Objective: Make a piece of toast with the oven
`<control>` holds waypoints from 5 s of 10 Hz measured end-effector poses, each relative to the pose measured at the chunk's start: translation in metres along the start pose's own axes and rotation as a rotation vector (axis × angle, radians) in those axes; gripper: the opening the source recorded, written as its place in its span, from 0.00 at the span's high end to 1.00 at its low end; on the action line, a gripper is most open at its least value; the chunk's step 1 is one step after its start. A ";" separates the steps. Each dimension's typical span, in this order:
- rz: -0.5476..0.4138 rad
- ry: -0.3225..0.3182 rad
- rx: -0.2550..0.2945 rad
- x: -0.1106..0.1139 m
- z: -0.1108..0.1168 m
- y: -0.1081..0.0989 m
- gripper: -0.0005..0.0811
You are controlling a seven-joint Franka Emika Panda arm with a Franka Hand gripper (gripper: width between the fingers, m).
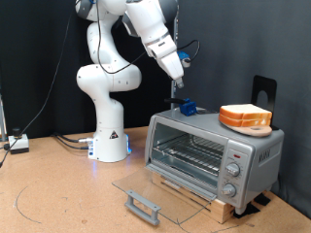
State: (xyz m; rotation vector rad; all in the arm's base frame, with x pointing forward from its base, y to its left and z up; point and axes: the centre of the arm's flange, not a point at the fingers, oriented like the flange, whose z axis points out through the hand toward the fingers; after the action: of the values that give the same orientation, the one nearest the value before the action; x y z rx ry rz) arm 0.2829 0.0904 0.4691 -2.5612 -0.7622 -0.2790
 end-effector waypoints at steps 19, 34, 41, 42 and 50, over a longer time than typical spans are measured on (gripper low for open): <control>-0.121 -0.023 0.017 -0.014 0.009 -0.022 0.01; -0.185 -0.125 -0.017 0.002 0.071 -0.022 0.01; -0.192 -0.132 -0.073 0.001 0.094 -0.032 0.01; -0.190 -0.139 -0.074 0.001 0.097 -0.032 0.01; -0.164 -0.158 -0.067 0.004 0.110 -0.022 0.01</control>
State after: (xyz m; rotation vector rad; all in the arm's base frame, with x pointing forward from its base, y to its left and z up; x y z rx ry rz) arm 0.2804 0.1610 0.3814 -2.6107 -1.0400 -0.1571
